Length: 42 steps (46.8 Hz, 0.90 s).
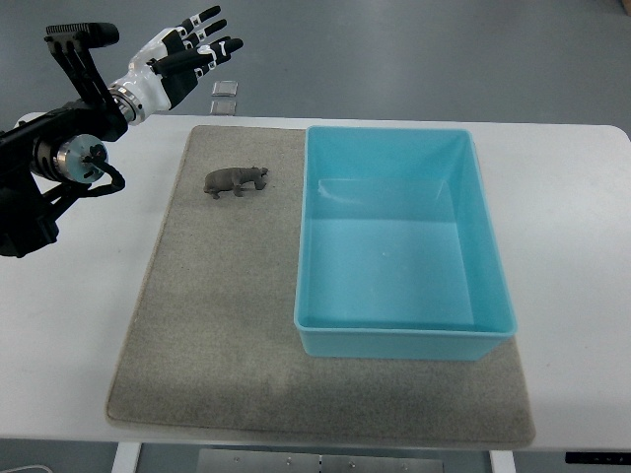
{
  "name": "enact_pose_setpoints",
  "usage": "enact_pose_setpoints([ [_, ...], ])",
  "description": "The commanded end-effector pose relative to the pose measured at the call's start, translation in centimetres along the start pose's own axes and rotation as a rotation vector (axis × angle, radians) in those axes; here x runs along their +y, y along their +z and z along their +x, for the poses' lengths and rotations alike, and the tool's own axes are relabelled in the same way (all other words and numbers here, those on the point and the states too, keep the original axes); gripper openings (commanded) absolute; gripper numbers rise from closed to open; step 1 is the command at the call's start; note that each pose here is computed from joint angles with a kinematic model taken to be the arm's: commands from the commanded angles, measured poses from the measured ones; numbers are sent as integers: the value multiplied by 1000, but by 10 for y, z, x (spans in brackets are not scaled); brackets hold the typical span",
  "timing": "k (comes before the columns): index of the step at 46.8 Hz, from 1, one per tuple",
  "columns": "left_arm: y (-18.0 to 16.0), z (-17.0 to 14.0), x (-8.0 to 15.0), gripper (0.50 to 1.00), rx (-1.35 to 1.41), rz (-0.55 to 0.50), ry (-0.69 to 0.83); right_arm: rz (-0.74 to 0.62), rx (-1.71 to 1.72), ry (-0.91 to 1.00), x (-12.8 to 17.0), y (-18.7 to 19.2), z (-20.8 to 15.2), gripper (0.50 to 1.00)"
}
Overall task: Place brown hippo in blue box with left hand
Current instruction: 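Swing the left hand over the brown hippo and lower fingers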
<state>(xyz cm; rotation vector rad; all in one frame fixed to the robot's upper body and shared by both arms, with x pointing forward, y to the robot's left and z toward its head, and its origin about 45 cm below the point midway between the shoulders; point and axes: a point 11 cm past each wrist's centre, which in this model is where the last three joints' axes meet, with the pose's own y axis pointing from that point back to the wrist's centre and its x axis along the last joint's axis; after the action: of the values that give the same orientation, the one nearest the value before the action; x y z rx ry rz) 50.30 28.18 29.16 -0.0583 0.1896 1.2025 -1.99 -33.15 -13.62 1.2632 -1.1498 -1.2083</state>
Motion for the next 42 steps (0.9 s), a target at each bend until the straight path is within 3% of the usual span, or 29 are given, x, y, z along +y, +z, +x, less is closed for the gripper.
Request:
enact_pose_setpoints([
  [1, 9, -2, 5, 994, -86, 22, -40, 0, 0, 0, 0, 0, 0, 936],
  [20, 15, -9, 18, 994, -460, 115, -170, 0, 0, 0, 0, 0, 0, 936],
  [42, -4, -10, 34, 994, -809, 295, -355, 0, 0, 0, 0, 0, 0, 936],
])
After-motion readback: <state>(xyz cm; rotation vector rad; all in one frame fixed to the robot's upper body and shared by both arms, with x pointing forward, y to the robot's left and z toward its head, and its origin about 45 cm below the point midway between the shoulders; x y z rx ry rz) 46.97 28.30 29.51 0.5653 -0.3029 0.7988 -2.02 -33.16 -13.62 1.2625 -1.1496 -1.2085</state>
